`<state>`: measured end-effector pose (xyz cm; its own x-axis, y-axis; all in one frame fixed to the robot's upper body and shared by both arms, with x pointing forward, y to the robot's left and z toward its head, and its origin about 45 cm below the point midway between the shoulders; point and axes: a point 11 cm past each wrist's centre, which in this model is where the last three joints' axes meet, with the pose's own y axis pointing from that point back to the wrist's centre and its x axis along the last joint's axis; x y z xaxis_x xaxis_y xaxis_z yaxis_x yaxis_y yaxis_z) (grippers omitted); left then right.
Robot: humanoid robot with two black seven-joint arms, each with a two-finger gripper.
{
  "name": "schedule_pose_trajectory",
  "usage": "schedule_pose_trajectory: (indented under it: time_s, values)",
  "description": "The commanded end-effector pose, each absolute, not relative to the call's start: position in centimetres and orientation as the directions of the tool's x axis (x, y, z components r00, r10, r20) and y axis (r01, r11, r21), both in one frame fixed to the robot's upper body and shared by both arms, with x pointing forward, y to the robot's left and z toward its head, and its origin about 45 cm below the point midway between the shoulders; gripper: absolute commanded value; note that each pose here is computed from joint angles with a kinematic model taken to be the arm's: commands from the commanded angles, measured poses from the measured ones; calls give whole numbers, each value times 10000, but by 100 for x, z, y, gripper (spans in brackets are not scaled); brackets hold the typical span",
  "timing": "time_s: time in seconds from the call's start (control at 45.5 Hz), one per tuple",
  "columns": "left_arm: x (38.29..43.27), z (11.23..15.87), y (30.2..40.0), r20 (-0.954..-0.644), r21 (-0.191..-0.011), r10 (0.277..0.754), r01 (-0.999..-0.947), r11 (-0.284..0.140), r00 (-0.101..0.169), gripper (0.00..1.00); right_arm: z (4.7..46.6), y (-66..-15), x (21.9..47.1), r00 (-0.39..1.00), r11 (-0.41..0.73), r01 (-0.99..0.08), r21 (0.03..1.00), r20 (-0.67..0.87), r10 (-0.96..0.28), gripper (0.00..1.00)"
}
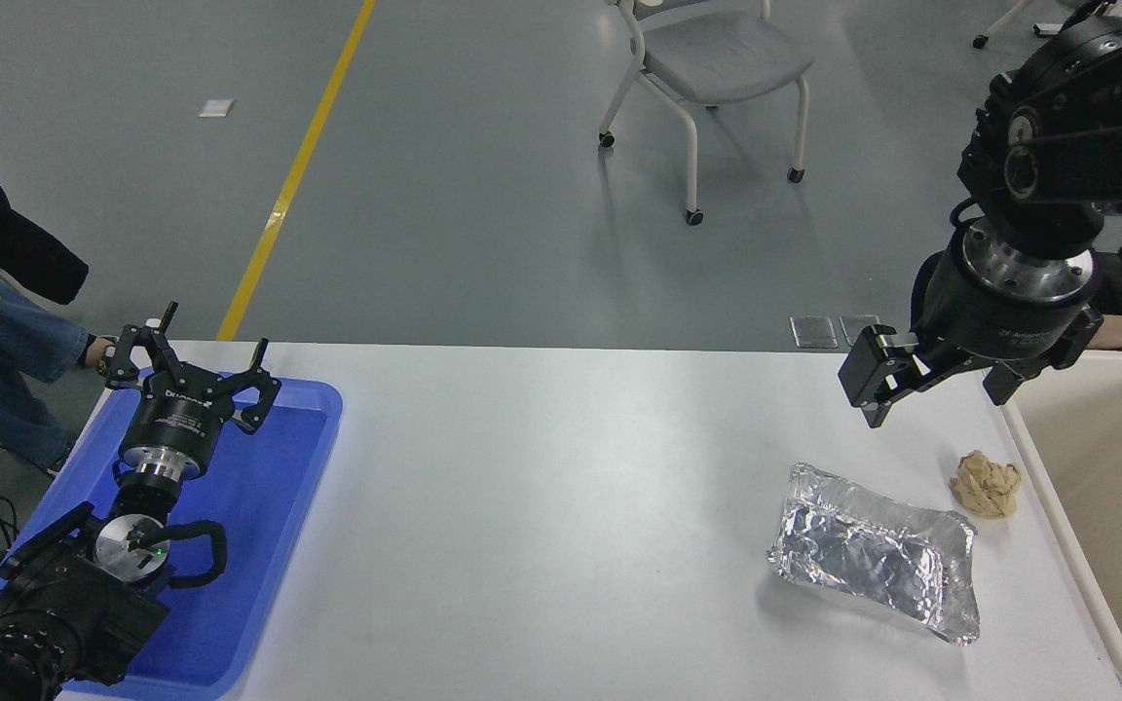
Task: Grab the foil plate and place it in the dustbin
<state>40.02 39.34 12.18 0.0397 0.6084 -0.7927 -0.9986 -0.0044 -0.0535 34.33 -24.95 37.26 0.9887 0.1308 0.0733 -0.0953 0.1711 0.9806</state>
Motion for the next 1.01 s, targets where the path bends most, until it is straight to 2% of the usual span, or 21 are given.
schedule_pose_trajectory:
  time_s: [0.0,0.11,0.154,0.571,0.835,0.989]
  values:
    - [3997,1212,3937,-7925,-518,6087,-9986,-51,380,100,3734,-2495,3442,9880,1712,-1023,9799,800,1323,100]
    - [4007,1223,3928,-7937,-548,6069,-9985,-26,419,100,3726,-2490,3443,9881,1669,-1010,9808,794,1314,100]
    - [3997,1211,3935,-7925,-509,6087,-9987,-39,380,100,3728,-2499,3443,9883,1682,-1011,9806,795,1303,100]
    - [4001,1216,3929,-7937,-533,6069,-9986,-30,405,100,3669,-2456,3487,9850,1613,-1181,9798,950,1442,100]
    - [4001,1215,3928,-7932,-527,6076,-9986,-19,407,100,3600,-2826,3476,9935,1076,-1062,9885,1010,523,100]
    - [4007,1221,3926,-7931,-542,6076,-9985,-15,421,100,3433,-3190,3477,9934,1215,-1127,9862,1093,344,100]
